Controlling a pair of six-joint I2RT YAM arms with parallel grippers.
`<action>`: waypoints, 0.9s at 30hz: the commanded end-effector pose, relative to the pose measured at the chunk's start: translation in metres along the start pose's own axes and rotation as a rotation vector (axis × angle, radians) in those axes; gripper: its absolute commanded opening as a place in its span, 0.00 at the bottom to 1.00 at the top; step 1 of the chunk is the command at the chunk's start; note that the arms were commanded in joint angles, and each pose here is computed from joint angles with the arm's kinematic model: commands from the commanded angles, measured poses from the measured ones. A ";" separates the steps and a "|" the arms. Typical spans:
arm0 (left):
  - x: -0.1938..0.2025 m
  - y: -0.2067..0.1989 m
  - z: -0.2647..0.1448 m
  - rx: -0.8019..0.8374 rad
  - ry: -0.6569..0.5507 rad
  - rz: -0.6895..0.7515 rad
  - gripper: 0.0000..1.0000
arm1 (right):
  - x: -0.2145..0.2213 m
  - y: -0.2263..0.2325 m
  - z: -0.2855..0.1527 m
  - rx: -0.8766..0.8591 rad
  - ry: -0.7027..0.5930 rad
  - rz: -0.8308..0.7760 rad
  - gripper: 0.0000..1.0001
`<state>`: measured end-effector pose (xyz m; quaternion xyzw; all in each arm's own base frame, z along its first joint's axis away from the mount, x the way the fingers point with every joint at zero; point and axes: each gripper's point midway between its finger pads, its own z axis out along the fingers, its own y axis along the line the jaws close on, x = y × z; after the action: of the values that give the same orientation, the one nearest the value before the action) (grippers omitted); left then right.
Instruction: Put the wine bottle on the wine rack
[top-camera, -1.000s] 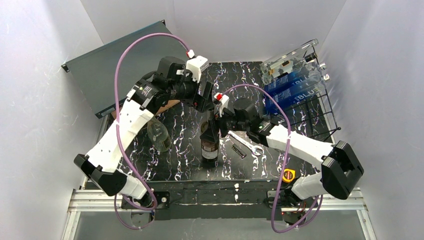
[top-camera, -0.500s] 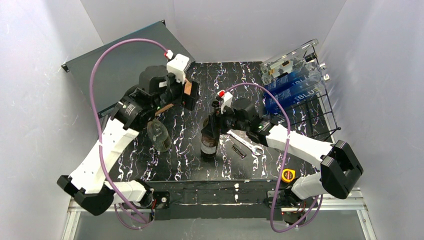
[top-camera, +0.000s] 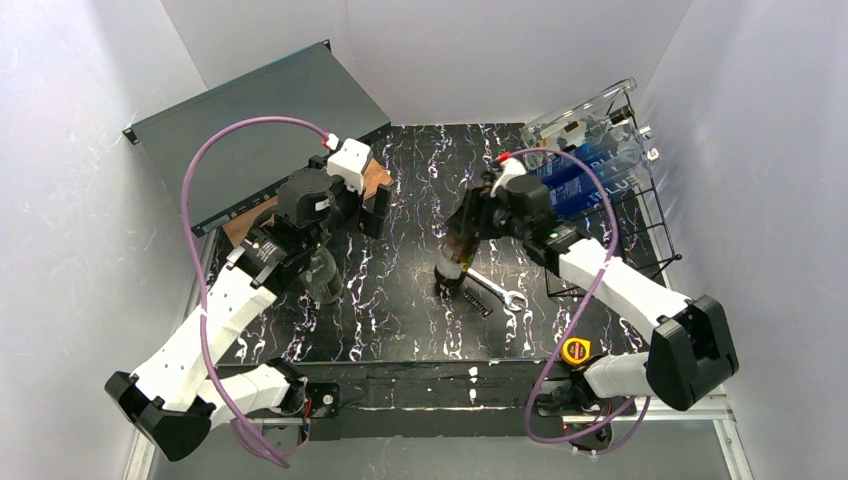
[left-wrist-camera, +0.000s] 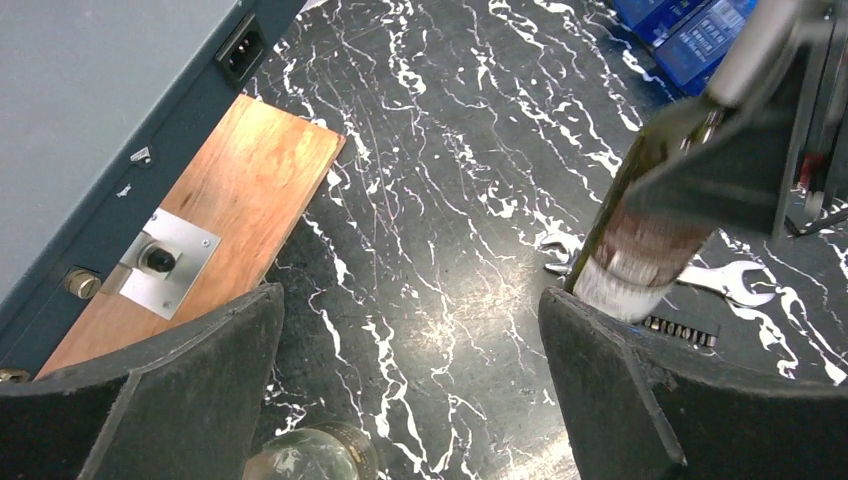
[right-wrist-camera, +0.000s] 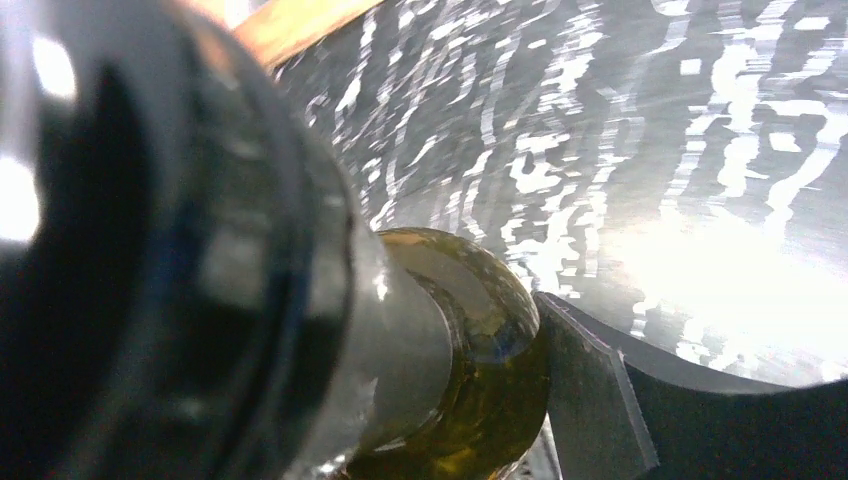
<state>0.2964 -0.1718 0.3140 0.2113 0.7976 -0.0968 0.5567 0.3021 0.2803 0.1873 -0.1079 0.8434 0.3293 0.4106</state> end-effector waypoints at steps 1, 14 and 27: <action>-0.022 -0.005 -0.011 0.045 -0.113 -0.017 0.98 | -0.095 -0.014 -0.045 0.060 -0.253 0.106 0.01; -0.020 -0.016 -0.017 0.103 -0.142 -0.029 0.98 | -0.132 -0.136 -0.119 0.623 -0.417 0.207 0.01; -0.014 -0.025 -0.008 0.130 -0.122 -0.053 0.98 | -0.144 -0.195 -0.152 0.928 -0.528 0.317 0.01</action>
<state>0.2833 -0.1892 0.3238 0.2220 0.7659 -0.1628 0.5810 0.3688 0.0363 0.2237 0.2442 0.8349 -0.0047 0.4933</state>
